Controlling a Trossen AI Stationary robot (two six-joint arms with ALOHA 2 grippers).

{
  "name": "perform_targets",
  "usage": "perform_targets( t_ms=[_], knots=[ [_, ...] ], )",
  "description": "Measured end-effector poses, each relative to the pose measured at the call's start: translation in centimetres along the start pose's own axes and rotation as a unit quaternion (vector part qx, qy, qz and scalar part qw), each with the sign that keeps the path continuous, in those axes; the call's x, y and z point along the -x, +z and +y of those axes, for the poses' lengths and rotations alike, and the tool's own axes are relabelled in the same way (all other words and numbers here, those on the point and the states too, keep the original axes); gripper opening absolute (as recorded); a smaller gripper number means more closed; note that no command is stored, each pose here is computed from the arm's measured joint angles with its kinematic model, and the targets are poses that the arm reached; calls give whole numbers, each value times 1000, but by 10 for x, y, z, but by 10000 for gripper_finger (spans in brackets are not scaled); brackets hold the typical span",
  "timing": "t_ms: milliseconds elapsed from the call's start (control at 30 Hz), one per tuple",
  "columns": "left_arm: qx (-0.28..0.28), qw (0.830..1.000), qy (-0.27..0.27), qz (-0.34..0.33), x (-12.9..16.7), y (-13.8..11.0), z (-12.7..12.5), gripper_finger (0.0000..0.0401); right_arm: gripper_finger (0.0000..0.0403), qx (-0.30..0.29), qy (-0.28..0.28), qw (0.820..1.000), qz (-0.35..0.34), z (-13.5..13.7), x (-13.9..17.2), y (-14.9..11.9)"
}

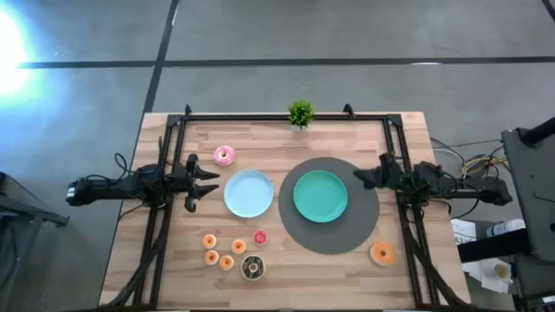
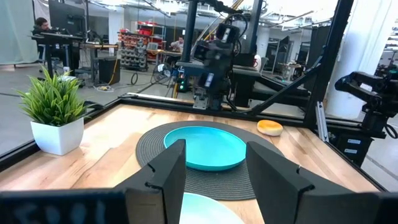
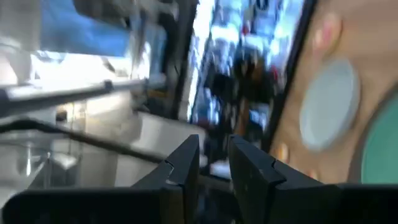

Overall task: Pick & Place donuts
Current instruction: Put the large light purple donut on the light green plate

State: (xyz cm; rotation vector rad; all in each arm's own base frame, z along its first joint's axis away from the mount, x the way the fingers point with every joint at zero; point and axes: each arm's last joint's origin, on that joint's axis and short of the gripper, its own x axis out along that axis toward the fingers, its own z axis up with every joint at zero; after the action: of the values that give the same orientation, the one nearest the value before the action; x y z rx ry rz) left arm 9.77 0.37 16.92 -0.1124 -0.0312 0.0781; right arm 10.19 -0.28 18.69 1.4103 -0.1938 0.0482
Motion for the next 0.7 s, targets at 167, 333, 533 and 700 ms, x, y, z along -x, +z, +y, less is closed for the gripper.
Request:
perform_targets(
  t_ms=[167,333,533,700],
  knots=[
    [0,1000,0,1,0,0,0,142,88,47,-196,975,94,15,-12,-12],
    [0,1000,0,1,0,0,0,142,98,119,-458,858,198,27,-14,-26],
    [0,1000,0,1,0,0,0,142,114,167,-518,790,282,44,-45,-62],
    [0,1000,0,2,0,0,0,142,138,183,-571,722,346,41,-61,-110]
  ],
)
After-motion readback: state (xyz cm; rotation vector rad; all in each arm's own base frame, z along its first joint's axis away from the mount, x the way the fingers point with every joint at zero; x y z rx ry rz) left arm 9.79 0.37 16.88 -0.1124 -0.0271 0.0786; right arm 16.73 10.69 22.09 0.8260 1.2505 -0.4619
